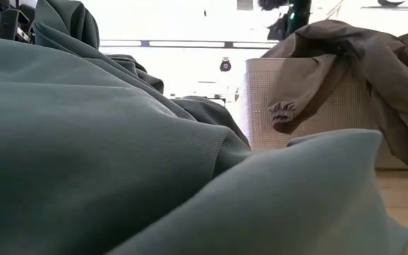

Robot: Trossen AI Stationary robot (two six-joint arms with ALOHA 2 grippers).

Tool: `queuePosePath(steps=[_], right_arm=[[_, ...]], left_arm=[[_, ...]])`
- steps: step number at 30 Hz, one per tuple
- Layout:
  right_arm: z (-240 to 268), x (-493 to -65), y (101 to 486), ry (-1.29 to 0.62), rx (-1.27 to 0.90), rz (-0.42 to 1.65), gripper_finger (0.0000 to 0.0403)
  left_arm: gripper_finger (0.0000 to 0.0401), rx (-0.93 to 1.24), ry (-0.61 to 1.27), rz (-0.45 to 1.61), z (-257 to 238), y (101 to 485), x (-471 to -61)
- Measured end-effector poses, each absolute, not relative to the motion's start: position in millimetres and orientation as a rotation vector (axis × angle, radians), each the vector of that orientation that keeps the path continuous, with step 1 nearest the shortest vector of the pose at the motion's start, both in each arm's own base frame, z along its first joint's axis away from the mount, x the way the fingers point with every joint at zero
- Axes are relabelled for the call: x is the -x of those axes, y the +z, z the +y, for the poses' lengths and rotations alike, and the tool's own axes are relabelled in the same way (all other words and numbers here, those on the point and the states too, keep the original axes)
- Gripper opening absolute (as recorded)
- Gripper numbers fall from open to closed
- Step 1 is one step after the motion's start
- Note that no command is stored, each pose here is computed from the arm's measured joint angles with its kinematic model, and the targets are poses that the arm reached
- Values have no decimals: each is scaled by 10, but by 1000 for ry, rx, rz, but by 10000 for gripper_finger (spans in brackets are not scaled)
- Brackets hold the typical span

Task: Sort clothes
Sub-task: Put the brown and blue jacket into the white laundry organizer

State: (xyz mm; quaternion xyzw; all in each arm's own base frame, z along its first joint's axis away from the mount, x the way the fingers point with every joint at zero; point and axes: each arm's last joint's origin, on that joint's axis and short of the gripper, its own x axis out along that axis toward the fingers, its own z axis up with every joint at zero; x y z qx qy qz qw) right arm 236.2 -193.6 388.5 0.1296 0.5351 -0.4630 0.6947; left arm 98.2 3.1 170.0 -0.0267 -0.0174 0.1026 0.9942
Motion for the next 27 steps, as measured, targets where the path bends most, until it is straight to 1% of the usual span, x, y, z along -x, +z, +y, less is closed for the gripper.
queuePosePath(steps=[3,8,11,13,16,20,23,27], right_arm=[[-1983,-2471,3504,-910,-316,1250,36],[-2007,-2510,2986,-891,-338,1312,45],[-1990,-2477,2823,-894,-326,1368,66],[-1981,-2464,2801,-902,-331,1384,88],[-1978,-2461,2889,-901,-341,1381,130],[-1966,-2469,3228,-898,-342,1331,176],[-1914,-2456,3592,-923,-358,1254,191],[-1715,-2409,4115,-941,-377,1125,193]], left_arm=[[1,54,205,-35,31,1700,-982],[1,54,206,-35,31,1700,-982],[1,53,206,-35,31,1700,-982],[1,54,206,-35,31,1700,-982],[1,54,206,-35,31,1700,-982],[1,54,206,-35,31,1700,-982],[1,54,206,-35,31,1700,-982],[1,53,206,-35,31,1700,-982]])
